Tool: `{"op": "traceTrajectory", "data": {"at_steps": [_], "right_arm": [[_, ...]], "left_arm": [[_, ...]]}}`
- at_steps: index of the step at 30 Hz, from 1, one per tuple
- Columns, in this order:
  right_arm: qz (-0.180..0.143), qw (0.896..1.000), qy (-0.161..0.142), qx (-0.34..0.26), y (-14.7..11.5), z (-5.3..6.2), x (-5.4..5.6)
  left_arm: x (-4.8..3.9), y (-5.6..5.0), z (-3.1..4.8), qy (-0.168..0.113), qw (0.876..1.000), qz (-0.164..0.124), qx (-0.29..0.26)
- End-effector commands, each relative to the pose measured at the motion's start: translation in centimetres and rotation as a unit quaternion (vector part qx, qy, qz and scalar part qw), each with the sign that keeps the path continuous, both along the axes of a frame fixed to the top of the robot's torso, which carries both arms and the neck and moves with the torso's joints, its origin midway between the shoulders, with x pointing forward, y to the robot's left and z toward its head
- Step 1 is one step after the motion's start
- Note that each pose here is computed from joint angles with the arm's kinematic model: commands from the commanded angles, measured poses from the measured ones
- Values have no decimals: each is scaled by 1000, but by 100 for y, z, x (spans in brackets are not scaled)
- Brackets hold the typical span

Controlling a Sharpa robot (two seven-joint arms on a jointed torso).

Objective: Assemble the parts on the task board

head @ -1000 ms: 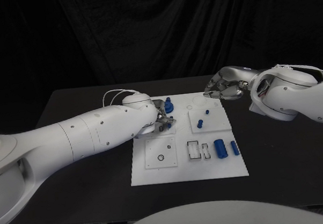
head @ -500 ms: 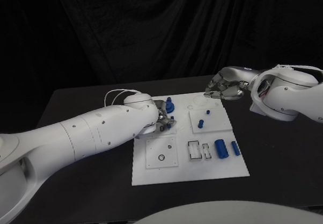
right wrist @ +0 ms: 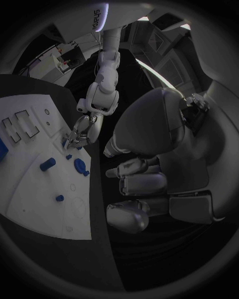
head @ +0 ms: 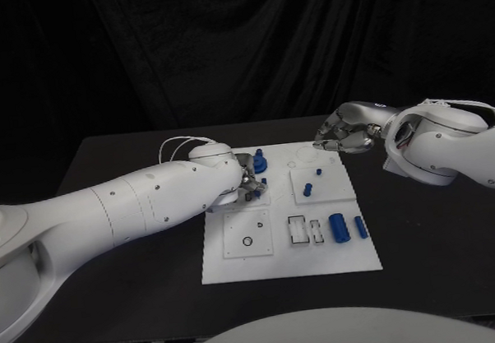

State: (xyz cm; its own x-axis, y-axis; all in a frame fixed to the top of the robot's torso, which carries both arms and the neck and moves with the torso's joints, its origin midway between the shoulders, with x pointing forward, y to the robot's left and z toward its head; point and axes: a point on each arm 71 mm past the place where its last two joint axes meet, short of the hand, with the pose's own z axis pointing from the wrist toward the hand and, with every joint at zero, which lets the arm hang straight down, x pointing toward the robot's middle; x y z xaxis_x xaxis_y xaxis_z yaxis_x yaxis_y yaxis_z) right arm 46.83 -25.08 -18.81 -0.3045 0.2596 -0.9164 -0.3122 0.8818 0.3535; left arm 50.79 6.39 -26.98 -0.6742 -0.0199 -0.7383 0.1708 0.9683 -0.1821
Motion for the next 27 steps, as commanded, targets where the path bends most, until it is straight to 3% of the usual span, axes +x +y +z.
{"op": "traceTrajectory", "data": {"at_steps": [1,14,27], "right_arm": [[-7,1000,4,-6,-18,-15,0],[-9,1000,7,-9,-33,-24,1],[-11,1000,9,-10,-65,-26,-10]], "left_arm": [[-19,1,-22,3,1000,-4,-3],[-32,71,-12,-4,1000,3,-11],[-104,131,24,-21,999,8,-36]]}}
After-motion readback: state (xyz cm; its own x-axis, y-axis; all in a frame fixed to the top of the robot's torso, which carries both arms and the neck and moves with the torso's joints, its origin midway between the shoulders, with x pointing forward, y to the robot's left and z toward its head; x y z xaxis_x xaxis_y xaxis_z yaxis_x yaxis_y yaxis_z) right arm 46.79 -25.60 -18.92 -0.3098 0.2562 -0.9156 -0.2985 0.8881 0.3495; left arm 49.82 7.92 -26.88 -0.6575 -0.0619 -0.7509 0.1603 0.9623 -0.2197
